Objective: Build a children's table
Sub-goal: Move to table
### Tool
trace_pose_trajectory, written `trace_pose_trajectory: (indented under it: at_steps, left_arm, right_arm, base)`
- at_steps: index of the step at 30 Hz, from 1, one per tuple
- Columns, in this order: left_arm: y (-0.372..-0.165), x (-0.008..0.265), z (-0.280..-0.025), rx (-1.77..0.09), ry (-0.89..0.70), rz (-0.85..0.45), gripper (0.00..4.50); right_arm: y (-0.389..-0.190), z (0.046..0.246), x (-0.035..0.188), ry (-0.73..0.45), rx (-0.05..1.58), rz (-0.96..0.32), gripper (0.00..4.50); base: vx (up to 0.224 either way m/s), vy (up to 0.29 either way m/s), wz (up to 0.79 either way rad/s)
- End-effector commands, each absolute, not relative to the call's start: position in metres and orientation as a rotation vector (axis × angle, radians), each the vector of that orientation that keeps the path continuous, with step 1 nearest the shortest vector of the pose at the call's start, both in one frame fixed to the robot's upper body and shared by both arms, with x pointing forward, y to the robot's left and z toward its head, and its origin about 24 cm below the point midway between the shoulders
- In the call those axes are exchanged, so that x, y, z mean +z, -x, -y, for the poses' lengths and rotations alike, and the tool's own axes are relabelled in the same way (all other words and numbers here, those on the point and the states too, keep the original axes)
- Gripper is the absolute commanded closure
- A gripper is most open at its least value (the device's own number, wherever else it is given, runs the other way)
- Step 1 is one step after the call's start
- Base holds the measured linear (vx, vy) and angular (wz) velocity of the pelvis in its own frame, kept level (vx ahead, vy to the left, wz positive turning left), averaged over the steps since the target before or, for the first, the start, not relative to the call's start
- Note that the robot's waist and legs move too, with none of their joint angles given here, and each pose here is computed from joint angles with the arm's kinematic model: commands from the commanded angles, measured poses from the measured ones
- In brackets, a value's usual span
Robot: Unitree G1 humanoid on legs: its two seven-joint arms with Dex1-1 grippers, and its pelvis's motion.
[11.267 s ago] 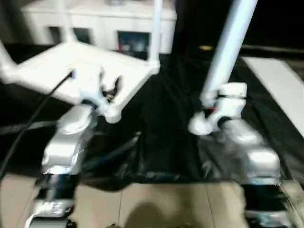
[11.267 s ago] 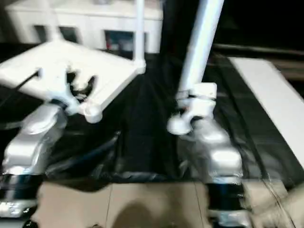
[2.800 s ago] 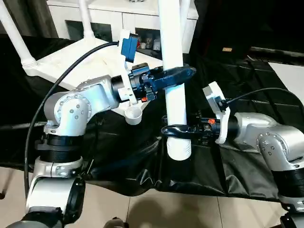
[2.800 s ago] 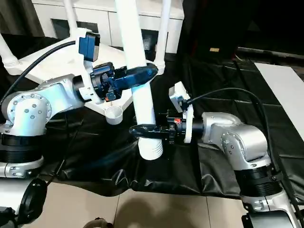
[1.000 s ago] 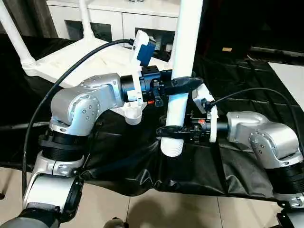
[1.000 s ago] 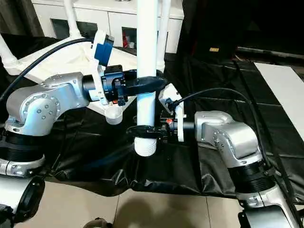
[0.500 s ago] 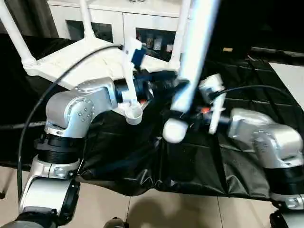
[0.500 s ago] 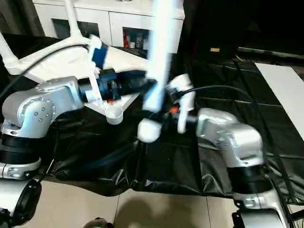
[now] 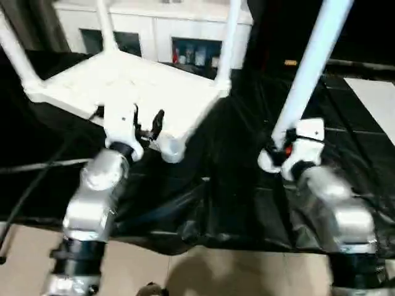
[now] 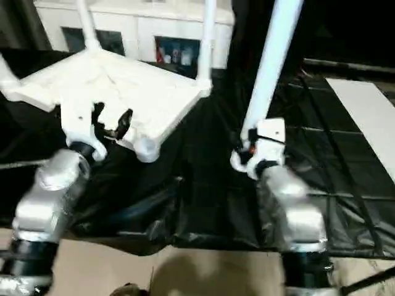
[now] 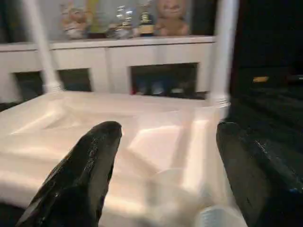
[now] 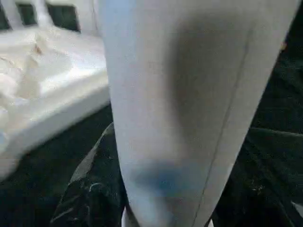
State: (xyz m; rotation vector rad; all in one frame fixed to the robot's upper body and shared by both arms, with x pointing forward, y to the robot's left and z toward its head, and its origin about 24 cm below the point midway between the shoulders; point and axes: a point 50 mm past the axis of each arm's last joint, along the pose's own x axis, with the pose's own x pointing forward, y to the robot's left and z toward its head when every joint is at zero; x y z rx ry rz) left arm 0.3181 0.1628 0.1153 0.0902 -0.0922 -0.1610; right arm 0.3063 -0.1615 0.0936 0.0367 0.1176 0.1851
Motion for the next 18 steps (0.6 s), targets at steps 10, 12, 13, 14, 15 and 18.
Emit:
trace_pose_trajectory:
  at_steps: [10, 12, 13, 14, 15, 18]
  left_arm:
    - [-0.320, 0.114, -0.174, -0.042, -0.148, 0.133, 0.82]
    - [-0.321, 0.116, -0.174, -0.028, -0.163, 0.132, 0.82]
    - [-0.321, 0.116, -0.174, -0.032, -0.164, 0.133, 0.82]
    - [-0.322, 0.117, -0.173, -0.038, -0.162, 0.133, 0.82]
    - [-0.323, 0.120, -0.171, -0.032, -0.168, 0.154, 0.82]
    - [-0.324, 0.120, -0.171, -0.004, -0.155, 0.144, 0.82]
  right_arm:
    - [-0.309, 0.159, 0.092, 0.048, 0.155, -0.076, 2.62]
    - [-0.309, 0.157, 0.092, 0.059, 0.158, -0.068, 2.62]
    - [-0.309, 0.157, 0.092, 0.059, 0.159, -0.066, 2.62]
    - [-0.309, 0.156, 0.092, 0.060, 0.161, -0.063, 2.62]
    - [-0.309, 0.154, 0.094, 0.052, 0.171, -0.052, 2.62]
    - [-0.309, 0.153, 0.094, 0.031, 0.190, -0.058, 2.62]
  base:
    - [-0.055, 0.217, -0.12]
    - [-0.064, 0.247, -0.38]
    - [-0.076, 0.235, 0.06]
    - [-0.076, 0.235, 0.06]
    - [-0.097, 0.155, 0.12]
    - [-0.072, 0.055, 0.02]
